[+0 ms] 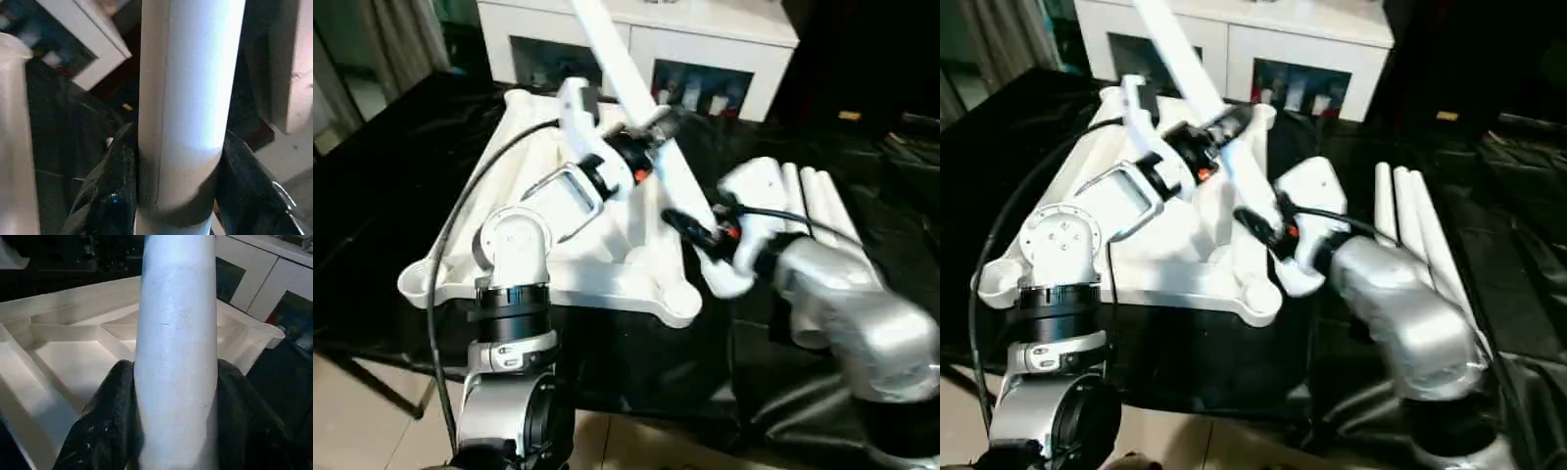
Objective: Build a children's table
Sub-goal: Pick table leg
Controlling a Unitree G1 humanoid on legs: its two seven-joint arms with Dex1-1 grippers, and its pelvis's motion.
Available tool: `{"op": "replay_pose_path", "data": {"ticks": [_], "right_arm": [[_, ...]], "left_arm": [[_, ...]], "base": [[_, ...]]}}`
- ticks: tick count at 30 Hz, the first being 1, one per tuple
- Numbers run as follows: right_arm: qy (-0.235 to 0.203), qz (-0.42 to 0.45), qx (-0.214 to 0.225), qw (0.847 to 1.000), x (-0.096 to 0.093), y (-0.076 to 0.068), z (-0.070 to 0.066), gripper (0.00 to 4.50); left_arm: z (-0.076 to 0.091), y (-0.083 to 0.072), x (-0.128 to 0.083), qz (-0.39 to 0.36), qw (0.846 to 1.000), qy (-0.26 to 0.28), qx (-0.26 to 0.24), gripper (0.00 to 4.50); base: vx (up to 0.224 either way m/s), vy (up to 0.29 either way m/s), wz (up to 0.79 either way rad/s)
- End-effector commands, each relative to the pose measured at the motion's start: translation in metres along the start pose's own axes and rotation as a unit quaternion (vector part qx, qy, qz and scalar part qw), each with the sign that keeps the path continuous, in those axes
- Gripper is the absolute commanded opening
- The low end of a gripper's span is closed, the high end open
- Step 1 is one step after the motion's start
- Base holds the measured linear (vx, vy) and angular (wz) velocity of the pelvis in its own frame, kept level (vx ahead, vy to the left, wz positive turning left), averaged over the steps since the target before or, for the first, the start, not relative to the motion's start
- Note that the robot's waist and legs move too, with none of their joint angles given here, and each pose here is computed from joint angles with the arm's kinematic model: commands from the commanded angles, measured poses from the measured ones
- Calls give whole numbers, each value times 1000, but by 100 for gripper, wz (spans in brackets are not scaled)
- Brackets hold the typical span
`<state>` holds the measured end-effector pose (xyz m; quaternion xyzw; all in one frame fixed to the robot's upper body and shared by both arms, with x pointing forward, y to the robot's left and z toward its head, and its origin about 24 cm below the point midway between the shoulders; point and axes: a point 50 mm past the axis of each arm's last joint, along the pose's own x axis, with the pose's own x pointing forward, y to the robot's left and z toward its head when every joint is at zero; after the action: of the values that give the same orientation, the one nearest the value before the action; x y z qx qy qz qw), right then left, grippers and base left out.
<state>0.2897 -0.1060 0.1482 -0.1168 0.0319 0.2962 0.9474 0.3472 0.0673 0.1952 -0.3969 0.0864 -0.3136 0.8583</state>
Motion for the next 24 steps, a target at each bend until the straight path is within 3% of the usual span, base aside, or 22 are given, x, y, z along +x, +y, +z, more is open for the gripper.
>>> {"op": "replay_pose_path", "data": {"ticks": [1, 12, 13, 14, 16, 20, 21, 24], "right_arm": [[-16, -17, -23, 999, 2, -1, 7, 183], [-40, -19, -44, 998, 8, 3, 11, 182], [-54, -8, -11, 998, 7, 2, 13, 238], [-55, -7, -3, 998, 7, 1, 13, 252], [-60, 1, 21, 998, 5, -1, 14, 258], [-62, 105, 107, 987, -15, -4, 11, 295], [-62, 105, 107, 987, -15, -4, 11, 295], [-49, 184, 150, 970, -33, -7, 4, 297]], "left_arm": [[-11, -11, 9, -2, 1000, 9, -11, 186], [-14, -12, 9, -10, 1000, 12, 0, 174], [-12, -11, 8, -11, 1000, 9, 4, 174], [-12, -11, 8, -11, 1000, 9, 4, 174], [-10, -10, 8, -14, 1000, 9, 9, 174], [-1, -16, 2, -108, 990, 41, 76, 174], [-1, -16, 2, -108, 990, 41, 76, 174], [7, -20, -5, -182, 977, 72, 87, 174]], "base": [[0, 0, 0], [0, 0, 0], [0, 0, 0], [0, 0, 0], [0, 0, 0], [0, 0, 0], [0, 0, 0], [0, 0, 0]]}}
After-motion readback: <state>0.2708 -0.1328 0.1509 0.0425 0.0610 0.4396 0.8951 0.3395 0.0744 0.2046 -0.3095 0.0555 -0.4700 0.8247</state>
